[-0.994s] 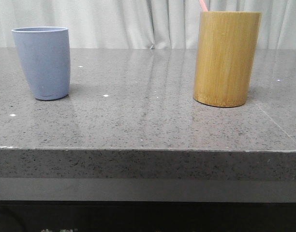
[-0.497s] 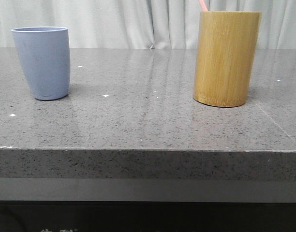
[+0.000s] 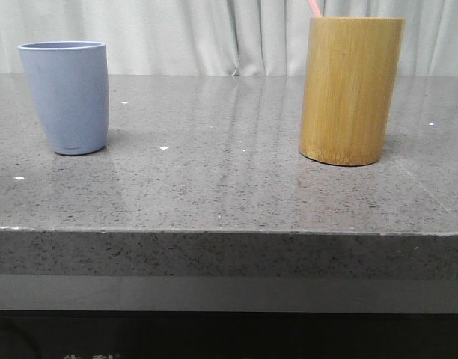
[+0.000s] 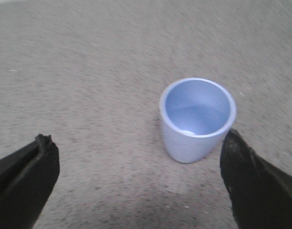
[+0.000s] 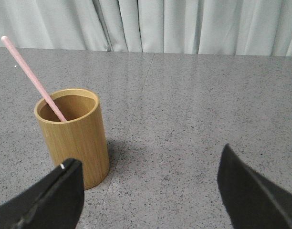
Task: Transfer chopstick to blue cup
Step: 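Reach the left gripper down and grasp the light blue cup's rim, then carry the blue cup toward the bamboo cup and set it down beside it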
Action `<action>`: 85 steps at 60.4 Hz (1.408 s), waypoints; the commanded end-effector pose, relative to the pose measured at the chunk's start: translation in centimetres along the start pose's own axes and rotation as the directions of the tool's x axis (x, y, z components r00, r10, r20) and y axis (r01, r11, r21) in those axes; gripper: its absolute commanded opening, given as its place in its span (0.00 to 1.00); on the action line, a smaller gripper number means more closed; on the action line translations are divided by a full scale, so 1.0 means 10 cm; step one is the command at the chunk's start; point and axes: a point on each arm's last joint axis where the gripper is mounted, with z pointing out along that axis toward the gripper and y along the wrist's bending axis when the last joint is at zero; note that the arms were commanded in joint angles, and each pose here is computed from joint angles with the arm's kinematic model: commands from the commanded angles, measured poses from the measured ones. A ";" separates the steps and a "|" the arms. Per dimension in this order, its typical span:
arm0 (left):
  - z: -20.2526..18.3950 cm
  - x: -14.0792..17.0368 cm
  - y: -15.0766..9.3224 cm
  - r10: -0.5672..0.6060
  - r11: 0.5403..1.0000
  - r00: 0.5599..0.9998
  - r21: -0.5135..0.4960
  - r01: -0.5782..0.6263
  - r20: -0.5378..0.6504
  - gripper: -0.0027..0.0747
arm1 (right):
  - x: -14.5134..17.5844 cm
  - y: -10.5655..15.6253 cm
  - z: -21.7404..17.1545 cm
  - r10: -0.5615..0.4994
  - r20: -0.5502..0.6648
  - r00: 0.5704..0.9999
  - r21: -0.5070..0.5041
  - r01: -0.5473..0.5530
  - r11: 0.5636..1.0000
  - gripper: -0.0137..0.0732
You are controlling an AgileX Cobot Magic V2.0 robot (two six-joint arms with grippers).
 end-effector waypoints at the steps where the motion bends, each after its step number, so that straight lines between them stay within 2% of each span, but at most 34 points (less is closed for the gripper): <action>1: 0.08 -0.26 -0.12 0.041 0.997 0.999 0.063 -0.039 -0.022 0.90 | -0.17 0.00 -0.02 0.005 0.098 0.995 0.008 -0.006 1.000 0.83; 11: 0.41 -0.48 -0.32 0.105 0.985 0.978 0.152 -0.078 -0.180 0.90 | -0.17 0.00 -0.02 0.005 0.097 0.995 0.008 -0.006 1.000 0.83; 26: 0.83 -0.68 -0.54 0.162 0.971 0.952 0.214 -0.107 -0.260 0.90 | -0.16 0.00 -0.02 0.005 0.081 0.997 0.006 -0.006 1.000 0.83; 45: 1.38 -0.54 -0.58 0.193 0.970 0.905 0.211 -0.119 -0.379 0.90 | -0.14 0.00 -0.02 0.005 0.064 0.998 0.004 -0.006 1.000 0.83; 49: 1.45 -0.50 -0.59 0.196 0.970 0.894 0.214 -0.116 -0.404 0.88 | -0.14 0.00 -0.02 0.005 0.064 0.998 0.004 -0.006 1.000 0.83; 54: 1.50 -0.48 -0.60 0.198 0.970 0.885 0.216 -0.114 -0.421 0.79 | -0.14 0.00 -0.02 0.005 0.062 0.998 0.004 -0.006 1.000 0.83; 59: 1.52 -0.46 -0.60 0.199 0.969 0.881 0.217 -0.114 -0.429 0.65 | -0.14 0.00 -0.02 0.005 0.062 0.998 0.004 -0.006 1.000 0.83; 65: 1.53 -0.46 -0.60 0.200 0.969 0.880 0.217 -0.113 -0.431 0.38 | -0.14 0.00 -0.02 0.005 0.062 0.998 0.004 -0.006 1.000 0.83; 77: 1.52 -0.47 -0.60 0.198 0.969 0.883 0.218 -0.112 -0.426 0.01 | -0.14 0.00 -0.02 0.005 0.062 0.998 0.004 -0.006 1.000 0.83; 85: 1.43 -0.57 -0.65 0.198 0.964 0.883 0.245 -0.098 -0.425 0.01 | -0.14 0.00 -0.02 0.005 0.062 0.998 0.004 -0.006 1.000 0.83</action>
